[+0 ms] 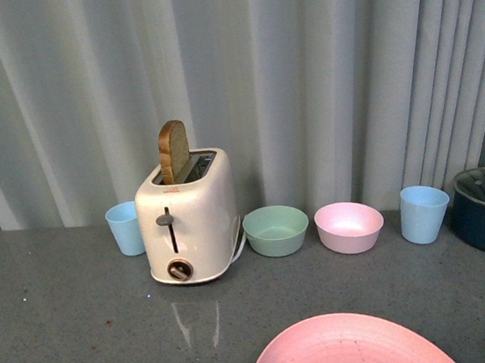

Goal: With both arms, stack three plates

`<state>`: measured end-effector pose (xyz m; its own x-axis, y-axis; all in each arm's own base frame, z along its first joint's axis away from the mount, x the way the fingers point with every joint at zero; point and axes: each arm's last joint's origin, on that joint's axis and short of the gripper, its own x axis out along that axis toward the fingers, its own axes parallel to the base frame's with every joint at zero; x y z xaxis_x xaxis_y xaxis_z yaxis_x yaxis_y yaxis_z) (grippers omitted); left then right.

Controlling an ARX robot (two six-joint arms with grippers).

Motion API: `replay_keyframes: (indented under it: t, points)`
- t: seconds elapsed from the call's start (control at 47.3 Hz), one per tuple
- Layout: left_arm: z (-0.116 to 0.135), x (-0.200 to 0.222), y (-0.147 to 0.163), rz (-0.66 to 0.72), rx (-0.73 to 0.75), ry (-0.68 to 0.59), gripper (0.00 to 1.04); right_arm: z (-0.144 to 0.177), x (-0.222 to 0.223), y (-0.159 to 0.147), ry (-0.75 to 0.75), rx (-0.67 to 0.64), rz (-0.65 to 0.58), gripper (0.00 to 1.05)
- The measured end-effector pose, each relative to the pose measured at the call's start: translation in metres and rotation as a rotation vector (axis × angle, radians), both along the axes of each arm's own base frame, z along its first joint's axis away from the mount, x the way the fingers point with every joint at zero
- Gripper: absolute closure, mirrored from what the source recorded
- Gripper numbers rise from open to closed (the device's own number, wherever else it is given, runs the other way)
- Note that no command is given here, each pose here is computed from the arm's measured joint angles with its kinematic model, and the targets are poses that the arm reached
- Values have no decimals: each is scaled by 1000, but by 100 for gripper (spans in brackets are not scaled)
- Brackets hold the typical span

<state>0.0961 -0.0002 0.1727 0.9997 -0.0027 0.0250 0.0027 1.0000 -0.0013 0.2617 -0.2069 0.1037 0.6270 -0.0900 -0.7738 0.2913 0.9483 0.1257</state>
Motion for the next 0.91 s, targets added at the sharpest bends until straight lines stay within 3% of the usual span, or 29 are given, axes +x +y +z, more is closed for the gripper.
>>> replay_keyframes:
  t: [0.19,0.401,0.676,0.908]
  points:
    - [0,0,0,0,0,0,7,36,7,15,-142,47,36,101]
    - [0,0,0,0,0,0,7,56,20,58,-243,139,126,101]
    - [0,0,0,0,0,0,7,42,36,145,-244,292,276,101]
    - [0,0,0,0,0,0,7,29,37,191,-202,361,358,101]
